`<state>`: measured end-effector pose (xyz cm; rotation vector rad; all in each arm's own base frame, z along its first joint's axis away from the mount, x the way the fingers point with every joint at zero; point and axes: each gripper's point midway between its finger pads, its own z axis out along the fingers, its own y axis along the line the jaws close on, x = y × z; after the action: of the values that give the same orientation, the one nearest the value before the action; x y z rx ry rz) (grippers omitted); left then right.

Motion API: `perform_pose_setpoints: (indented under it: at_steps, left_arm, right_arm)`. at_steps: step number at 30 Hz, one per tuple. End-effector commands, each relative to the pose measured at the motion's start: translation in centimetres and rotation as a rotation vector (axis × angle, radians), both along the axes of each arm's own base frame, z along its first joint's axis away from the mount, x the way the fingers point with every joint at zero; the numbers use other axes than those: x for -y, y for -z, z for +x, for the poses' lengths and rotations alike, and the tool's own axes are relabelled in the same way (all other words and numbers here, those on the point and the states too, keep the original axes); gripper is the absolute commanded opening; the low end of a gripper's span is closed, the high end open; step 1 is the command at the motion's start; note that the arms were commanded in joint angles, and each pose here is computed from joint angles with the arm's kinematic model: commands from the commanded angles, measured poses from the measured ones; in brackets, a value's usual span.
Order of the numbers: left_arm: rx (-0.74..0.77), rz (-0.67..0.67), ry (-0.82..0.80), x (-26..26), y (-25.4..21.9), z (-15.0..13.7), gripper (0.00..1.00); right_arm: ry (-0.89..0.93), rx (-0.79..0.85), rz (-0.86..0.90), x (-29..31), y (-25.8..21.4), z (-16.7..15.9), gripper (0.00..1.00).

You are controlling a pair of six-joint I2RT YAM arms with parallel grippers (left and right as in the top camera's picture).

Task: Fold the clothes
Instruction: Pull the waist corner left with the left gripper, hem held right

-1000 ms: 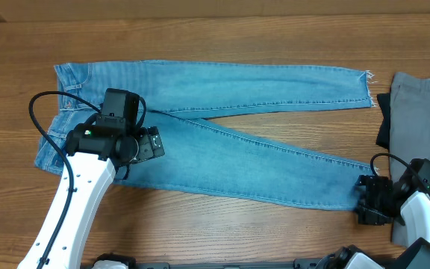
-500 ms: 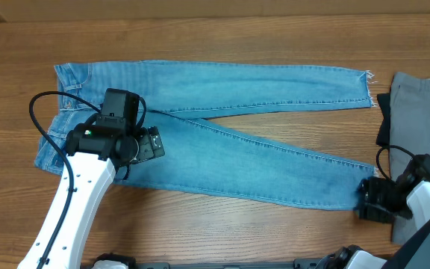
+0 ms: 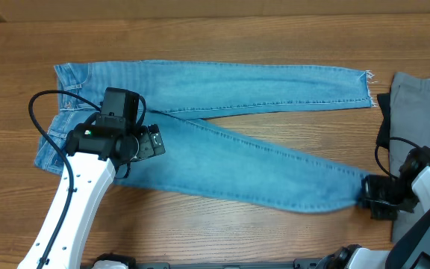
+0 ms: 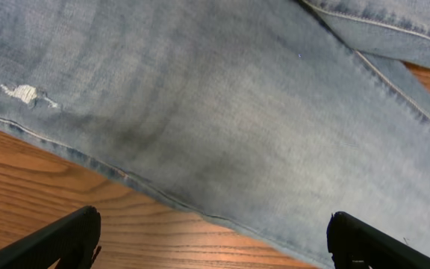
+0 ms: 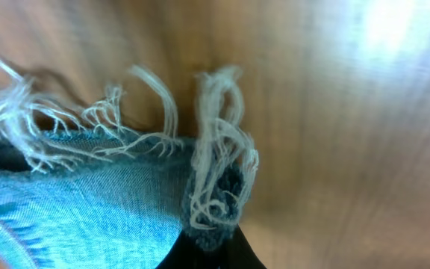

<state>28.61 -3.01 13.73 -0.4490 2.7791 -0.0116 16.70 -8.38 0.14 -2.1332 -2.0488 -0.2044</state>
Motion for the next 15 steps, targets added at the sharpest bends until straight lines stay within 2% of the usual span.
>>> perform_pose_setpoints:
  at_steps: [1,4,11,15]
  left_arm:
    - [0.029,0.019,-0.083,-1.5,-1.0,0.7,1.0]
    - [0.027,-0.009,-0.229,-4.7,-1.7,0.6,1.0]
    - [-0.015,-0.276,-0.394,-8.5,-0.8,-0.5,1.0]
    - [-0.064,-0.273,-0.477,-11.2,1.4,-1.9,1.0]
  right_arm:
    - [-0.114,-0.007,-0.141,3.2,-3.1,1.5,0.04]
    - [-0.165,0.031,-0.168,3.2,-5.3,3.5,0.04]
    - [-0.239,0.097,-0.205,1.4,-5.4,6.3,0.04]
    - [-0.289,0.123,-0.216,0.5,-5.4,7.3,0.04]
